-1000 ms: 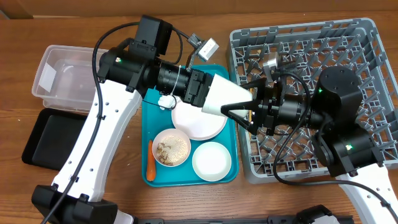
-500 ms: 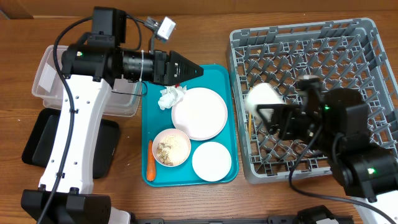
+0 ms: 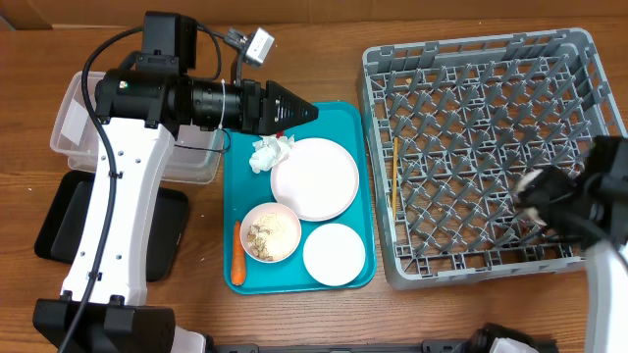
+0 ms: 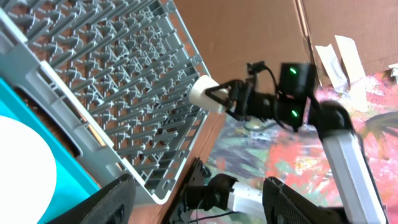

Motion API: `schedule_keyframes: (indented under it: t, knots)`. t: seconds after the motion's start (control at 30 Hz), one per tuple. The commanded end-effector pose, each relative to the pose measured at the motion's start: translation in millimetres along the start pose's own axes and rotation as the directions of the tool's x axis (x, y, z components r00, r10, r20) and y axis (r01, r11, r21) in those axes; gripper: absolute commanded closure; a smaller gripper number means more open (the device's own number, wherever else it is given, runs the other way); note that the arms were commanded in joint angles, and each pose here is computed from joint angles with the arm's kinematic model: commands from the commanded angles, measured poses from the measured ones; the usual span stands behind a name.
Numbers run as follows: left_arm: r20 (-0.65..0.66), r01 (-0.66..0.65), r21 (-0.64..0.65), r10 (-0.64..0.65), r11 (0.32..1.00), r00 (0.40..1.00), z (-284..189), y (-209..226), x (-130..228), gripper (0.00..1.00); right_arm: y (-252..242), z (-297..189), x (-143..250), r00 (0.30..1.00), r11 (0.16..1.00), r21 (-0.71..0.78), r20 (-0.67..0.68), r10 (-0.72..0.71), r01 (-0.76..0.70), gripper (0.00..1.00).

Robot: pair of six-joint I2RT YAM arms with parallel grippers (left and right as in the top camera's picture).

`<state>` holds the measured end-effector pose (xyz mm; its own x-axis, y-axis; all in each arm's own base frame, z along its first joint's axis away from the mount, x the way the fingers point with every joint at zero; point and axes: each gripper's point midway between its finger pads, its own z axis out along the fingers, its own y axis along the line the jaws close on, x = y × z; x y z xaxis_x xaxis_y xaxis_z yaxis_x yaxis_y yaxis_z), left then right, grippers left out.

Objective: Sort waste into correct bins and load items into the dishwasher
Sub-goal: 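Carry the cup with the right gripper and place it in the dish rack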

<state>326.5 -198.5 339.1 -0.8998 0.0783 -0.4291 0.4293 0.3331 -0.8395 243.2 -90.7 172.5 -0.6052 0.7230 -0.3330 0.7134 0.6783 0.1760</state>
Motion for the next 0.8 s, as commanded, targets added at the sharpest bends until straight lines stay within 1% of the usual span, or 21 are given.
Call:
schedule_keyframes:
  t: [0.0, 0.03, 0.1, 0.13, 0.17, 0.23, 0.3, 0.43, 0.5, 0.6, 0.63, 0.7, 0.77]
  knots:
    - [-0.003, -0.022, -0.027, 0.022, 0.999, 1.0, -1, 3, 0, 0.33, -10, 20, -10, 0.998, 0.998, 0.05, -0.048, 0.045, -0.043, 0.43]
    - [-0.005, -0.016, -0.044, 0.016, 0.999, 1.0, -1, 6, 1, 0.33, -9, 28, -9, 0.996, 0.998, 0.052, -0.079, 0.051, -0.047, 0.43]
    - [-0.013, -0.007, -0.088, 0.006, 0.996, 1.0, -1, 13, 5, 0.33, -9, 41, -5, 0.99, 0.997, 0.067, -0.131, 0.055, -0.046, 0.3]
    - [-0.019, -0.006, -0.106, 0.004, 0.994, 1.0, -2, 16, 7, 0.34, -10, 46, -4, 0.988, 0.996, 0.075, -0.146, 0.054, -0.043, 0.22]
    - [-0.023, 0.005, -0.134, -0.008, 0.991, 1.0, -2, 21, 9, 0.36, -10, 50, -3, 0.986, 0.996, 0.081, -0.159, 0.054, -0.042, 0.16]
    - [-0.034, 0.017, -0.199, -0.024, 0.98, 0.999, -4, 31, 13, 0.37, -10, 53, -2, 0.984, 0.996, 0.084, -0.171, 0.056, -0.042, 0.07]
    - [-0.047, 0.018, -0.27, -0.032, 0.963, 0.998, -5, 40, 18, 0.38, -7, 49, -3, 0.984, 0.997, 0.07, -0.171, 0.055, -0.043, 0.0]
    - [-0.075, -0.011, -0.376, -0.019, 0.927, 0.997, -4, 49, 26, 0.38, 1, 26, -15, 0.988, 0.998, 0.039, -0.143, 0.052, -0.047, 0.0]
    - [-0.1, -0.036, -0.439, -0.009, 0.898, 0.995, -2, 56, 30, 0.38, 10, 10, -18, 0.99, 0.999, -0.002, -0.134, 0.04, -0.04, 0.0]
    - [-0.152, -0.083, -0.566, -0.005, 0.82, 0.988, 4, 70, 40, 0.38, 41, -20, -19, 0.991, 0.985, -0.164, -0.112, -0.069, 0.05, 0.0]
    - [-0.17, -0.101, -0.618, -0.006, 0.779, 0.985, 6, 75, 43, 0.38, 54, -32, -17, 0.989, 0.968, -0.236, -0.093, -0.115, 0.09, 0.0]
    - [-0.181, -0.124, -0.728, -0.015, 0.674, 0.983, 5, 87, 47, 0.37, 76, -54, -10, 0.98, 0.921, -0.354, -0.051, -0.194, 0.164, 0.0]
    - [-0.143, -0.099, -0.835, -0.041, 0.542, 0.989, 0, 100, 50, 0.36, 90, -72, -4, 0.972, 0.88, -0.425, -0.002, -0.235, 0.212, 0.0]
